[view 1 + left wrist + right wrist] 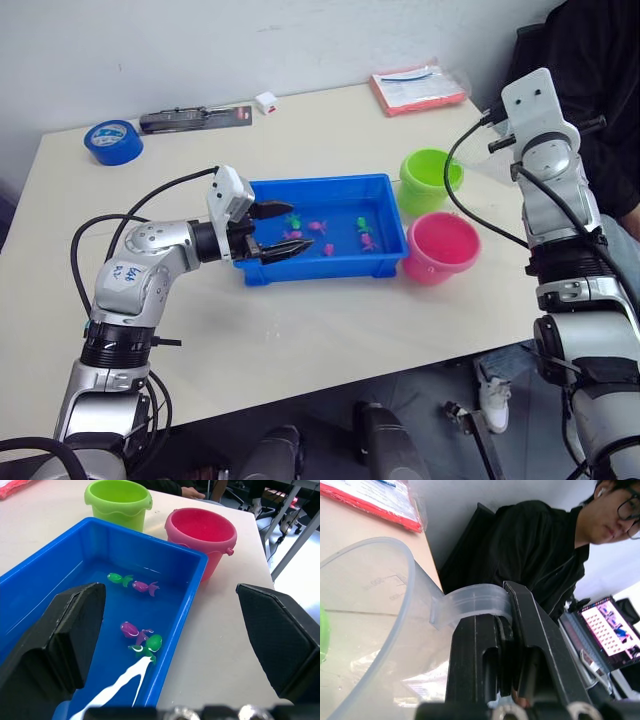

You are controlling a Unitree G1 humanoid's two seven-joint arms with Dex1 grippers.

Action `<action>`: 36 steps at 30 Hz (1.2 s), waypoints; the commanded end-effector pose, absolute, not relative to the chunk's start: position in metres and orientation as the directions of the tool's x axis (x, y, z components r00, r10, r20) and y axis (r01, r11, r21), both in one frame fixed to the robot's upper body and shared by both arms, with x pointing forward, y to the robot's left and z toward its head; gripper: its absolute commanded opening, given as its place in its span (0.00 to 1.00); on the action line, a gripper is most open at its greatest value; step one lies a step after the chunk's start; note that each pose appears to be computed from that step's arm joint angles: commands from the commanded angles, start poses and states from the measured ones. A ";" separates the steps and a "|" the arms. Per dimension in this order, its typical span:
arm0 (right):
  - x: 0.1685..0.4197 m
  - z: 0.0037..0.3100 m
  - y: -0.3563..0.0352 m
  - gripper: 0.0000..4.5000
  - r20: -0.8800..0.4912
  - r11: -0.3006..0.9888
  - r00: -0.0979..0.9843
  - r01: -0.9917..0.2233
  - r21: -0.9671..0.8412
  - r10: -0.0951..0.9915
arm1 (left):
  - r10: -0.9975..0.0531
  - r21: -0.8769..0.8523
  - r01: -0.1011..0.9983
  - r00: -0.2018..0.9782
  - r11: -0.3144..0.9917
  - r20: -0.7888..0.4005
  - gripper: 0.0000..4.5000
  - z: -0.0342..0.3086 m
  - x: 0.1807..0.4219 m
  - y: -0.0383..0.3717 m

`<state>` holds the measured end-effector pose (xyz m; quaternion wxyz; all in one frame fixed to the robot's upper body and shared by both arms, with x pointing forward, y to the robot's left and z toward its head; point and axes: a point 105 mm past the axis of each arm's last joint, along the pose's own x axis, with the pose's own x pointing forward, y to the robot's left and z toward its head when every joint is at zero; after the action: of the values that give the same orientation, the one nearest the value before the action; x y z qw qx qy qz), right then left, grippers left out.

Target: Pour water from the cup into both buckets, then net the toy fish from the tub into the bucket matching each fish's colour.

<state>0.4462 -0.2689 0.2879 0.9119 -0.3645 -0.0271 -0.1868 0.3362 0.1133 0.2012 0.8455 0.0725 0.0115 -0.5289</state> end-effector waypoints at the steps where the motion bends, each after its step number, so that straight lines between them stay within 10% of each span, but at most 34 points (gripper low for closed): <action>1: 0.443 0.321 -0.260 0.15 0.303 0.625 0.907 0.421 -0.658 -0.292 | -0.893 0.151 0.889 0.446 0.433 -0.063 1.00 0.213 0.332 0.116; 36: 0.450 0.331 -0.226 0.15 0.436 0.291 0.889 0.458 -0.840 -0.140 | -0.897 0.169 0.889 0.439 0.425 -0.047 1.00 0.214 0.326 0.117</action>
<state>0.4567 -0.2276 0.3020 0.8035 -0.5624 -0.1023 -0.1662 0.3317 0.1165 0.1996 0.8470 0.0717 0.0066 -0.5267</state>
